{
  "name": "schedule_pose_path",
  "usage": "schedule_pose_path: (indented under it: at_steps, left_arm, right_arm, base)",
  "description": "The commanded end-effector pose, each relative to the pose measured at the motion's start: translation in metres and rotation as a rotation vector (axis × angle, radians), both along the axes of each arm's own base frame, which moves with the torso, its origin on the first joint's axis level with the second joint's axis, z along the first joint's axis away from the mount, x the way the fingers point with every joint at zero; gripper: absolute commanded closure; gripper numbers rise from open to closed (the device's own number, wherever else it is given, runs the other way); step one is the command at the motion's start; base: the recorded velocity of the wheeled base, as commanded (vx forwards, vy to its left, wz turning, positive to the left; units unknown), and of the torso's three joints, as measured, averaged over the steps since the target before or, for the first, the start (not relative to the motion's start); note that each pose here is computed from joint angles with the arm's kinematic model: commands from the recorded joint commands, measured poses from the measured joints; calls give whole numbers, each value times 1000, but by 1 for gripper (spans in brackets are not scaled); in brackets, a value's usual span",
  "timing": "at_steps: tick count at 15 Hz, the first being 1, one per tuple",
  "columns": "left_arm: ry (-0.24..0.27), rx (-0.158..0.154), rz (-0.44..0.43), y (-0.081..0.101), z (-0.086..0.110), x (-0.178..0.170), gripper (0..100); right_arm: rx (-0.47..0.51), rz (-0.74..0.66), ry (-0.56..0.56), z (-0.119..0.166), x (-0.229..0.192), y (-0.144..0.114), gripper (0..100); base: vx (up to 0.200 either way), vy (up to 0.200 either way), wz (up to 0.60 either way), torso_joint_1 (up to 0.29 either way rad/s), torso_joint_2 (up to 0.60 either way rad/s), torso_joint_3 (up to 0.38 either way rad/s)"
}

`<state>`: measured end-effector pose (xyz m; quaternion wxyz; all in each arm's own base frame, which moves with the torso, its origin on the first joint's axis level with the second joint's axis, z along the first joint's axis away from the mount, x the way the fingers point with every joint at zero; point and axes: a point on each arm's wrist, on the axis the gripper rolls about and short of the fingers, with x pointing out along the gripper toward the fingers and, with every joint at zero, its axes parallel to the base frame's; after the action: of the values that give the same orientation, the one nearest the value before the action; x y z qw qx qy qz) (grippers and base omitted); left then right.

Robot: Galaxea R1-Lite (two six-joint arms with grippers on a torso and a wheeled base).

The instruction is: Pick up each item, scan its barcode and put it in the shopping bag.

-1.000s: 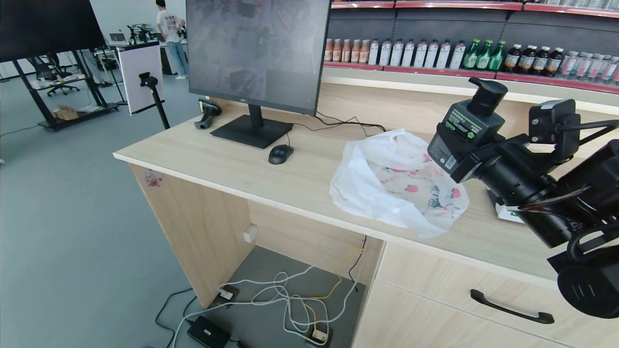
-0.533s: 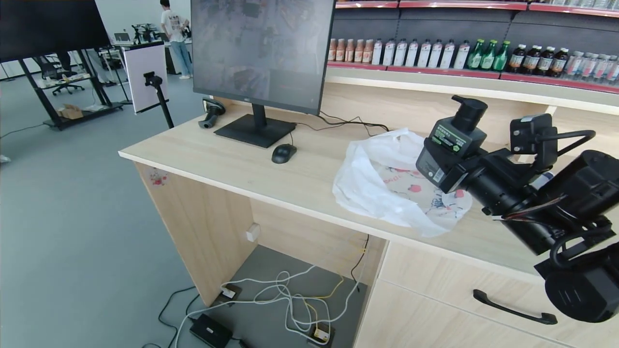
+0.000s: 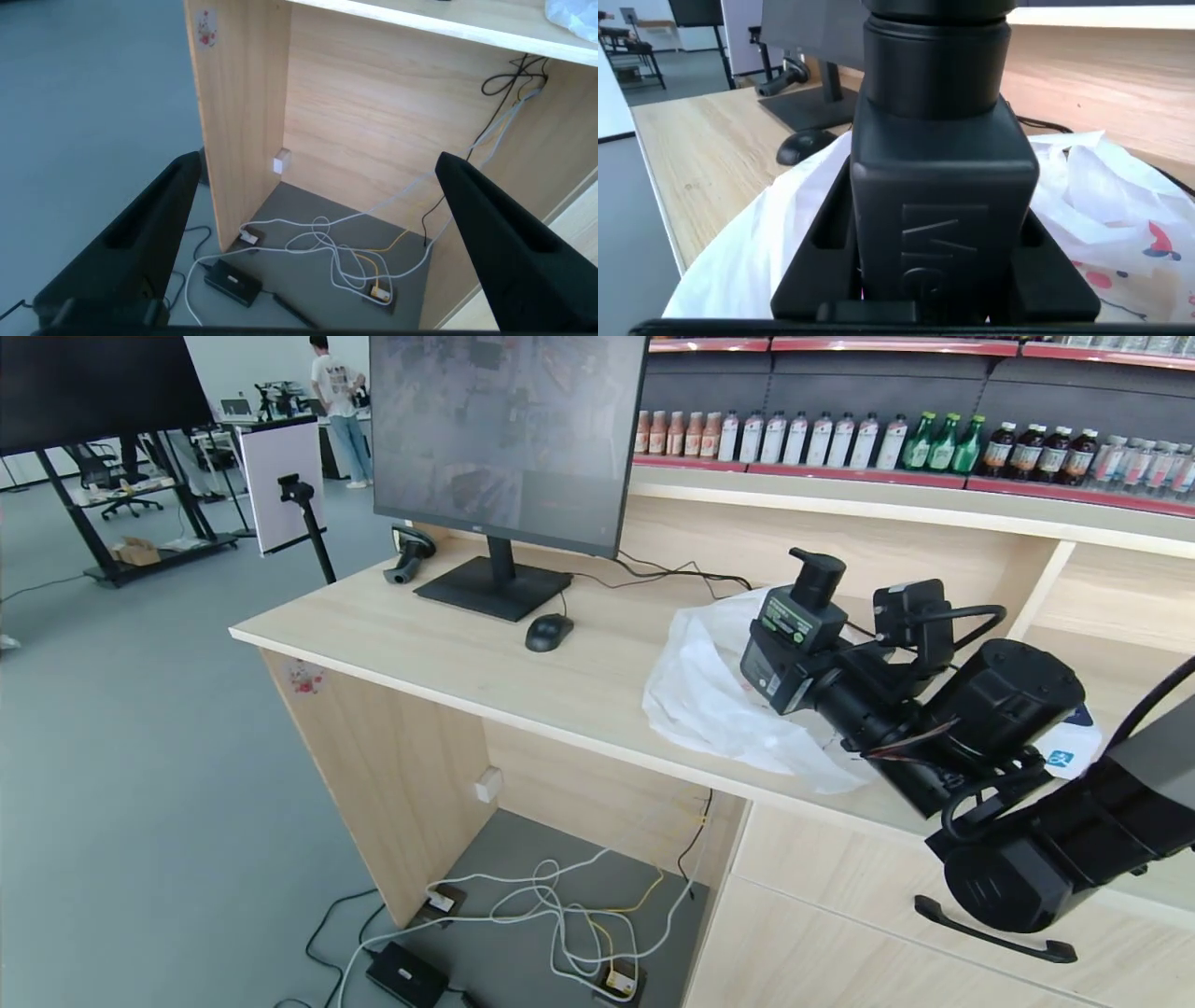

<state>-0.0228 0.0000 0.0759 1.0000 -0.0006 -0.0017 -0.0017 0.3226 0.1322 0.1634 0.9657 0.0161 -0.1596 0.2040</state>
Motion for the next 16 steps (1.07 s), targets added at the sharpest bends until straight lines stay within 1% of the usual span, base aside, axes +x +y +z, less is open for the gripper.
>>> schedule_pose_path:
  at_steps: [1, 3, 7, 16]
  left_arm:
    - [-1, 0, 0, 0, 0, 0, 0]
    - [-1, 0, 0, 0, 0, 0, 0]
    - [-1, 0, 0, 0, 0, 0, 0]
    - [-1, 0, 0, 0, 0, 0, 0]
  right_arm:
    - [-13, -2, 41, -18, 11, 3, 100]
    - [-10, -6, 42, -20, 16, 4, 100]
    - [-10, -39, 65, -31, 28, -5, 100]
    - [-28, -36, 120, -51, 32, -3, 100]
  base:
    - [0, 0, 0, 0, 0, 0]
    - [0, 0, 0, 0, 0, 0]
    - [0, 0, 0, 0, 0, 0]
    - [0, 0, 0, 0, 0, 0]
